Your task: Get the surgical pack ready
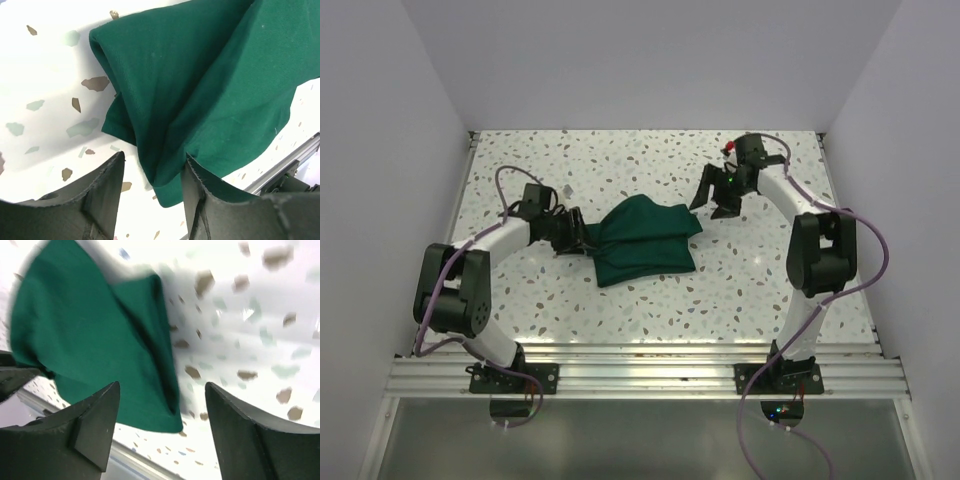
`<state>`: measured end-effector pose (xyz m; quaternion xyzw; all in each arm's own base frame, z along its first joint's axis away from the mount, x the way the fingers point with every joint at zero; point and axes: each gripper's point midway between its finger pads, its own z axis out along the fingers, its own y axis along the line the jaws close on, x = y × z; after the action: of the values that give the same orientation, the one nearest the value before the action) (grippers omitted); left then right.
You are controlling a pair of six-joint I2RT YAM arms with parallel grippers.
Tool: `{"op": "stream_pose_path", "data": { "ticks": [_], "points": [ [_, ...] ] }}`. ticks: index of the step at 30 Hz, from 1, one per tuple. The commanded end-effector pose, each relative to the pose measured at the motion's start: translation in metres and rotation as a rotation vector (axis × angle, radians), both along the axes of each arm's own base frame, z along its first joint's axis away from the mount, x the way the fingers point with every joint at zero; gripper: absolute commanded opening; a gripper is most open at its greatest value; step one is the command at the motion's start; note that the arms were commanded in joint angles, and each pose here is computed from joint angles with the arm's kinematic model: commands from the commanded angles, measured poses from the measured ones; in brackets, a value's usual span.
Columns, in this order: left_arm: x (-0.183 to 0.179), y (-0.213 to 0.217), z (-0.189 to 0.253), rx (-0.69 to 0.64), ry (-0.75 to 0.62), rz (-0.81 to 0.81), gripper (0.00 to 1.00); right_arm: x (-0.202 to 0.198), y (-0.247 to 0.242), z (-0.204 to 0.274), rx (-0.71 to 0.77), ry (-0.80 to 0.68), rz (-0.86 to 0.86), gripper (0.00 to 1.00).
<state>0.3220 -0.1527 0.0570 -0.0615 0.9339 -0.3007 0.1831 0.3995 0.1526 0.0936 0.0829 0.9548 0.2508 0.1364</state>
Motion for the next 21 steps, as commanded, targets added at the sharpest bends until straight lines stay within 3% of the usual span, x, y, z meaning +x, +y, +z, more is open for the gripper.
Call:
{"op": "stream_pose_path", "data": {
  "ticks": [1,7,8,9,11,14,21],
  "points": [
    [0.017,0.005,0.033,0.029,-0.111,-0.004,0.53,0.051,0.019,0.074,0.049,-0.315,0.073,0.77],
    [0.031,0.009,0.065,0.036,-0.237,0.007,0.57,0.095,0.081,0.066,0.201,-0.361,0.242,0.79],
    [0.033,0.009,0.067,0.039,-0.25,0.003,0.57,0.107,0.089,0.082,0.222,-0.412,0.259,0.79],
    [0.034,0.009,0.07,0.031,-0.261,-0.001,0.57,0.112,0.096,0.059,0.228,-0.368,0.272,0.79],
    [0.034,0.01,0.072,0.021,-0.272,-0.001,0.57,0.121,0.112,0.069,0.257,-0.396,0.317,0.79],
    [0.034,0.01,0.074,0.012,-0.282,-0.004,0.57,0.133,0.123,0.041,0.277,-0.344,0.309,0.77],
    [0.029,0.015,0.067,0.001,-0.266,-0.003,0.57,0.118,0.144,-0.005,0.242,-0.255,0.356,0.7]
  ]
}}
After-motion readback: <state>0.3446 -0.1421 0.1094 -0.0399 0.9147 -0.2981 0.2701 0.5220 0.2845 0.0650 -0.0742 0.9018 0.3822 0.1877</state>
